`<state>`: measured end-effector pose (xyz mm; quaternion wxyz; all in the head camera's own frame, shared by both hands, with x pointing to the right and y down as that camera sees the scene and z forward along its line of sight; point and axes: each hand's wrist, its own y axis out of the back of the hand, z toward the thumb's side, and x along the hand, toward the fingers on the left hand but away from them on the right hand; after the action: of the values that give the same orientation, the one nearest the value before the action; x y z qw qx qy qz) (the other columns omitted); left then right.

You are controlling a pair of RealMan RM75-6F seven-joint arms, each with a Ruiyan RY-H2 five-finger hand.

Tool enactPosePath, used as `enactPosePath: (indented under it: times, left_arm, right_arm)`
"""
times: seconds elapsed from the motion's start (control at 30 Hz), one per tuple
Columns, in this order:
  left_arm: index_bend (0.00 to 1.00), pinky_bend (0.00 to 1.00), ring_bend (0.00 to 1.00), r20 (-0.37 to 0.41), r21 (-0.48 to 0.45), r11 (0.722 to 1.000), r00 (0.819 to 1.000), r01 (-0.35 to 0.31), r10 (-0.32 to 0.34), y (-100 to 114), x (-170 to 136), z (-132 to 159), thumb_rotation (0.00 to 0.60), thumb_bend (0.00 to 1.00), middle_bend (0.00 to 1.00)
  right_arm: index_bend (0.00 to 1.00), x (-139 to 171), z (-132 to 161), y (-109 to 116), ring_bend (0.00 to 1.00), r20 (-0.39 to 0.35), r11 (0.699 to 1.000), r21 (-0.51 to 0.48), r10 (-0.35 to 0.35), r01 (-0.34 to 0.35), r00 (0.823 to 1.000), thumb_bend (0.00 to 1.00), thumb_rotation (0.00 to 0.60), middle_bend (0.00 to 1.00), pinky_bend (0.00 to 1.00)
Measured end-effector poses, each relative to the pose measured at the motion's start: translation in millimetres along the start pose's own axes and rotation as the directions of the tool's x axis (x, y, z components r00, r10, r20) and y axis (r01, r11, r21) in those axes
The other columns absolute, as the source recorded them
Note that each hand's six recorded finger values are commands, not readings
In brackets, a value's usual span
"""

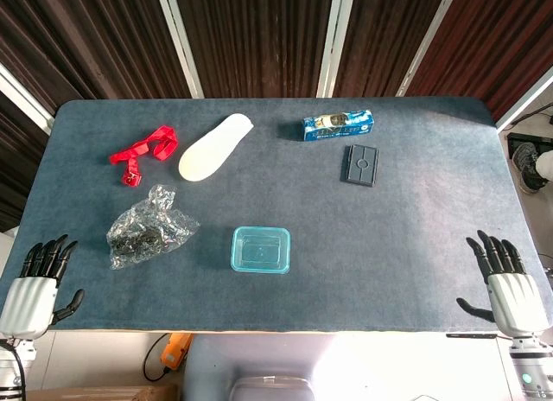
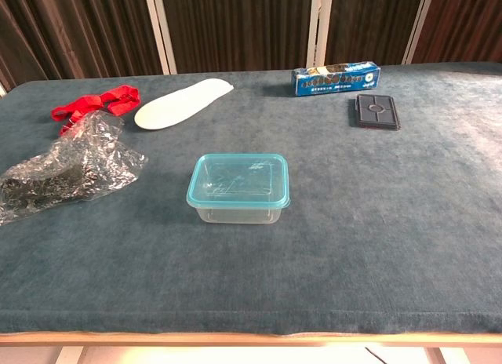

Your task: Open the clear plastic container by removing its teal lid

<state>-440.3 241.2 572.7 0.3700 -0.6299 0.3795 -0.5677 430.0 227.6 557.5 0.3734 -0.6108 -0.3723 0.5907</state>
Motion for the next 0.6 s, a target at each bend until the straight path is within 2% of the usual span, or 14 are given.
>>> enactPosePath:
  times: [0.17, 0.3, 0.4, 0.5, 0.53, 0.6]
  left_arm:
    - [0.0, 0.0, 0.0, 0.041, -0.03, 0.999, 0.999, 0.023, -0.022, -7, 7, 7, 0.6, 0.31, 0.0]
    - [0.0, 0.0, 0.0, 0.13, -0.121, 0.99, 0.99, 0.069, -0.054, -19, 20, 24, 0.6, 0.28, 0.0]
    - [0.0, 0.0, 0.0, 0.236, -0.213, 0.965, 0.967, 0.151, -0.099, -33, 38, 48, 0.6, 0.28, 0.0]
    - [0.0, 0.0, 0.0, 0.358, -0.261, 0.932, 0.922, 0.251, -0.148, -51, 63, 86, 0.6, 0.28, 0.0]
    - [0.0, 0.0, 0.0, 0.4, -0.26, 0.923, 0.902, 0.283, -0.163, -58, 71, 102, 0.6, 0.28, 0.0]
    - [0.0, 0.0, 0.0, 0.442, -0.241, 0.919, 0.878, 0.312, -0.182, -67, 80, 120, 0.6, 0.28, 0.0]
  right_arm:
    - [0.0, 0, 2, -1, 0.0, -0.004, 1.0, 0.001, 0.003, -0.003, 1.0, 0.17, 0.6, 0.0, 0.0]
    - [0.0, -1, 3, -3, 0.0, -0.006, 1.0, 0.002, 0.012, -0.012, 1.0, 0.17, 0.6, 0.0, 0.0]
    - [0.0, -3, 5, -6, 0.0, -0.013, 1.0, -0.001, 0.028, -0.028, 1.0, 0.17, 0.6, 0.0, 0.0]
    - [0.0, -3, 6, -6, 0.0, -0.021, 0.999, -0.005, 0.036, -0.036, 0.999, 0.17, 0.6, 0.0, 0.0]
    - [0.0, -3, 6, -6, 0.0, -0.023, 0.999, -0.009, 0.037, -0.037, 0.999, 0.17, 0.6, 0.0, 0.0]
    - [0.0, -3, 6, -5, 0.0, -0.028, 0.999, -0.019, 0.04, -0.041, 0.999, 0.17, 0.6, 0.0, 0.0]
